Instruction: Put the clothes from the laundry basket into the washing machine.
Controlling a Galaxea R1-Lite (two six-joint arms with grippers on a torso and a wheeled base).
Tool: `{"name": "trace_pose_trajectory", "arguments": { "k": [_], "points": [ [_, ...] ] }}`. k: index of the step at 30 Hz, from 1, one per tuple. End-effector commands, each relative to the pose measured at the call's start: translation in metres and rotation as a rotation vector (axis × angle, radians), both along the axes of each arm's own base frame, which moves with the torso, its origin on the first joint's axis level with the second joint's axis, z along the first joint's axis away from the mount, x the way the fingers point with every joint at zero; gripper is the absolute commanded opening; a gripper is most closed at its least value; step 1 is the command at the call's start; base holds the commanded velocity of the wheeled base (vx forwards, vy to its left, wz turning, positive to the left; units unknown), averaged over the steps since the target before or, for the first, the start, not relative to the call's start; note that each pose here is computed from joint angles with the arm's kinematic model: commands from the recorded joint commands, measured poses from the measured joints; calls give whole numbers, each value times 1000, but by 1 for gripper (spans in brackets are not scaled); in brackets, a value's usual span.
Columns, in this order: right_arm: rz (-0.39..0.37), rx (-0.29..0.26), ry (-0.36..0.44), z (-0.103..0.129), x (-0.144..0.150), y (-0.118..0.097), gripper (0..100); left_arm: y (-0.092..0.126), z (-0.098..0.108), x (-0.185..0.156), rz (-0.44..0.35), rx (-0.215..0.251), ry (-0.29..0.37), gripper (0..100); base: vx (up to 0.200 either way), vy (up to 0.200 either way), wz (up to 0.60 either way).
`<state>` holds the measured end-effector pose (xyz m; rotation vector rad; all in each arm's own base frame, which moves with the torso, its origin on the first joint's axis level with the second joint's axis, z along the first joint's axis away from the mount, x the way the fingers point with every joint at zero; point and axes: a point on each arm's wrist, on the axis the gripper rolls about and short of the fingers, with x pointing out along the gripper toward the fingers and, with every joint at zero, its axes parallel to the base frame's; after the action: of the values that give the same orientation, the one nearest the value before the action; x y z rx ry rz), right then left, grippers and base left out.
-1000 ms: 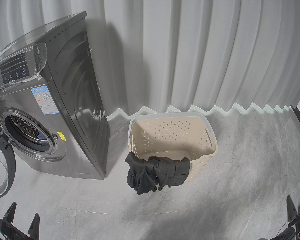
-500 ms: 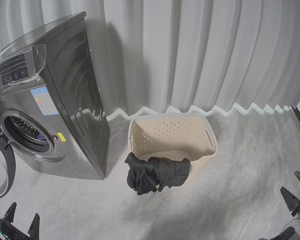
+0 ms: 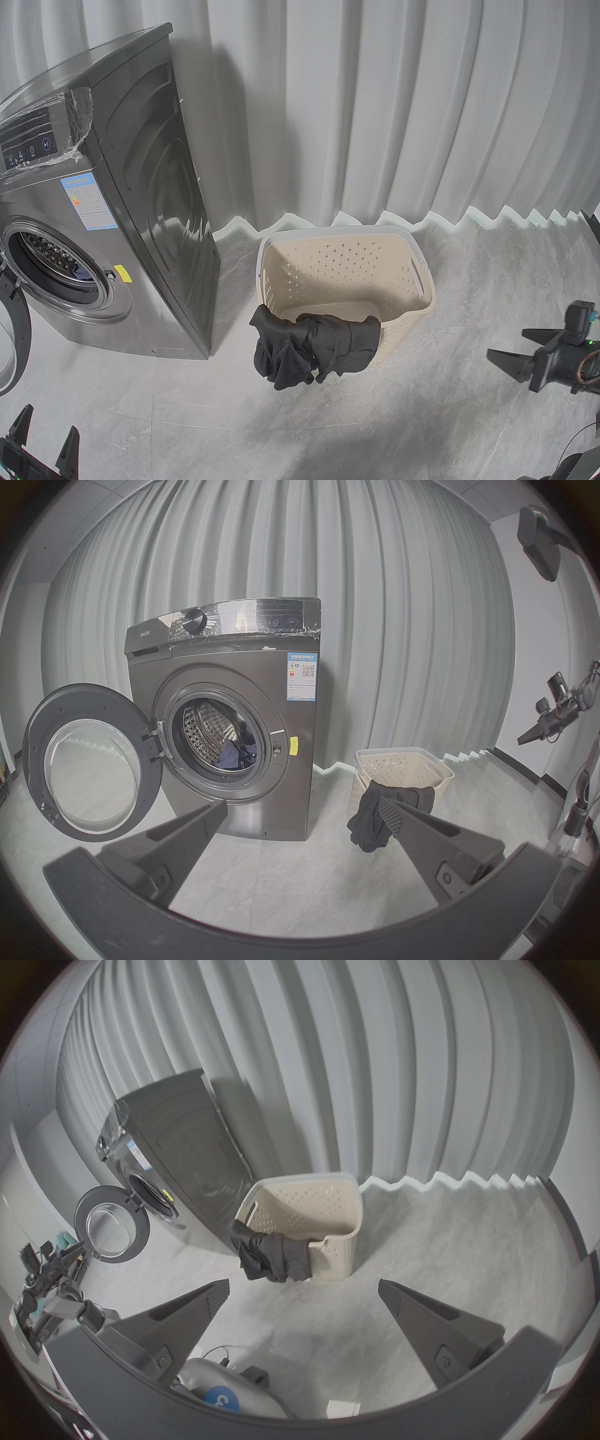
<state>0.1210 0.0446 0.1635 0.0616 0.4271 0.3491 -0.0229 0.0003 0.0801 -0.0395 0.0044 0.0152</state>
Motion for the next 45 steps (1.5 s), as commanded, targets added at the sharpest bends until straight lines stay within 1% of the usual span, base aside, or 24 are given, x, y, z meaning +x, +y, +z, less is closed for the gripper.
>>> {"name": "trace_pose_trajectory", "arguments": {
  "k": [1,2,5,9,12,13,14,15,20,22,23,24,25,29,30,41,45],
  "points": [
    [40,-36,166,-22,43,54,100,0,-4,0,0,0,0,100,0,0,0],
    [43,-49,186,-25,53,63,100,0,-4,0,0,0,0,100,0,0,0],
    [16,-62,194,-29,67,72,100,0,-4,0,0,0,0,100,0,0,0],
    [-2,-43,197,-36,87,84,100,0,-4,0,0,0,0,100,0,0,0],
    [-29,-33,195,-48,105,95,100,0,-4,0,0,0,0,100,0,0,0],
    [-32,-34,197,-49,106,96,100,0,-4,0,0,0,0,100,0,0,0],
    [-45,-42,212,-60,111,98,100,0,-4,0,0,0,0,100,0,0,0],
    [-54,-40,218,-68,115,101,100,0,-4,0,0,0,0,100,0,0,0],
    [-56,-7,218,-86,129,115,100,0,-4,0,0,0,0,100,0,0,0],
    [-56,-11,229,-92,131,119,100,0,-4,0,0,0,0,100,0,0,0],
    [-59,-14,244,-102,137,125,100,0,-4,0,0,0,0,100,0,0,0],
    [-60,-14,246,-103,137,125,100,0,-4,0,0,0,0,100,0,0,0],
    [-66,-14,246,-110,143,129,100,0,-4,0,0,0,0,100,0,0,0],
    [-90,3,196,-118,160,139,100,0,-4,0,0,0,0,100,0,0,0],
    [-91,5,195,-121,163,140,100,0,-4,0,0,0,0,100,0,0,0],
    [-101,-12,209,-151,193,160,100,0,-4,0,-1,0,0,100,0,0,0],
    [-100,-19,222,-164,199,166,100,0,-4,0,-1,0,0,100,0,0,0]
  ]
}}
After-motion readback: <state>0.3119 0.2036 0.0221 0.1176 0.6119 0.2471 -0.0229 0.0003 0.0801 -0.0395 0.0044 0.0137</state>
